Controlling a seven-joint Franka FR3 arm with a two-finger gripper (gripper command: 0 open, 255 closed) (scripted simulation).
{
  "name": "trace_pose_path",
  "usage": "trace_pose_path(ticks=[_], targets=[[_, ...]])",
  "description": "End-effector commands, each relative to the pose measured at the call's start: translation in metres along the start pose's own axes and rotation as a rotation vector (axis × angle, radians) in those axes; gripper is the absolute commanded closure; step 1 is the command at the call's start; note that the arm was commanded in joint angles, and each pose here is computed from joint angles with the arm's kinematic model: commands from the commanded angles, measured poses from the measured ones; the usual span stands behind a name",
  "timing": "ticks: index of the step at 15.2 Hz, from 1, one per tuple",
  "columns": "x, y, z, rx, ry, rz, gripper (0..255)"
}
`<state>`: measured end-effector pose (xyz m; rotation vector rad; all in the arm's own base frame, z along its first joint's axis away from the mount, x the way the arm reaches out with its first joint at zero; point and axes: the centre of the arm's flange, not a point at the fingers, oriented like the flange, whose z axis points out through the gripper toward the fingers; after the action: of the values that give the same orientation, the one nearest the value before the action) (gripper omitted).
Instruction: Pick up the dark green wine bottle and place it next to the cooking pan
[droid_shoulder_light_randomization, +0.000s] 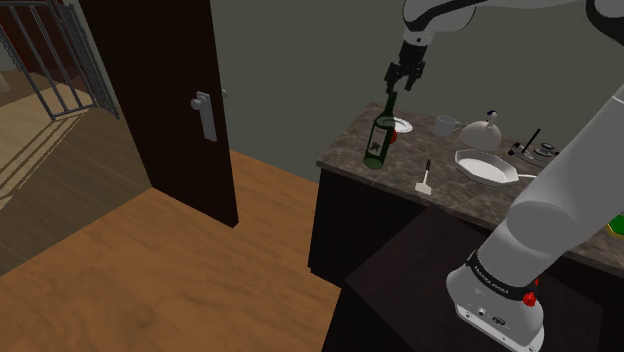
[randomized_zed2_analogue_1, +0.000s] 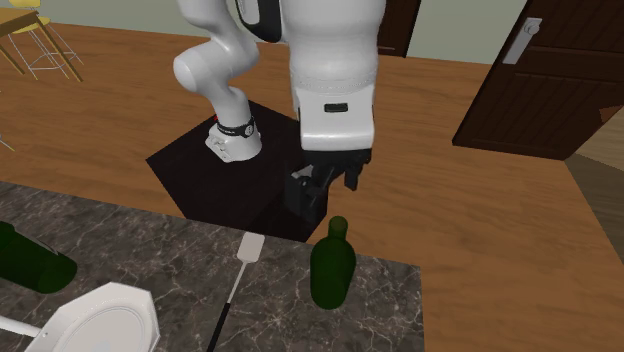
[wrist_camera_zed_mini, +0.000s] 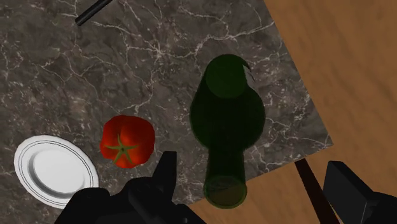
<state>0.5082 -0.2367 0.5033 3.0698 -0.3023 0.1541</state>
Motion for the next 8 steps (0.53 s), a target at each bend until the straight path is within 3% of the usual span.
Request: trace_pose_path(ticks=[1,8], targets=[[0.012,0.011,0.008,0.005,0.002,0.007,0],[0.012,0.011,0.048,0.005,0.002,0.007,0]])
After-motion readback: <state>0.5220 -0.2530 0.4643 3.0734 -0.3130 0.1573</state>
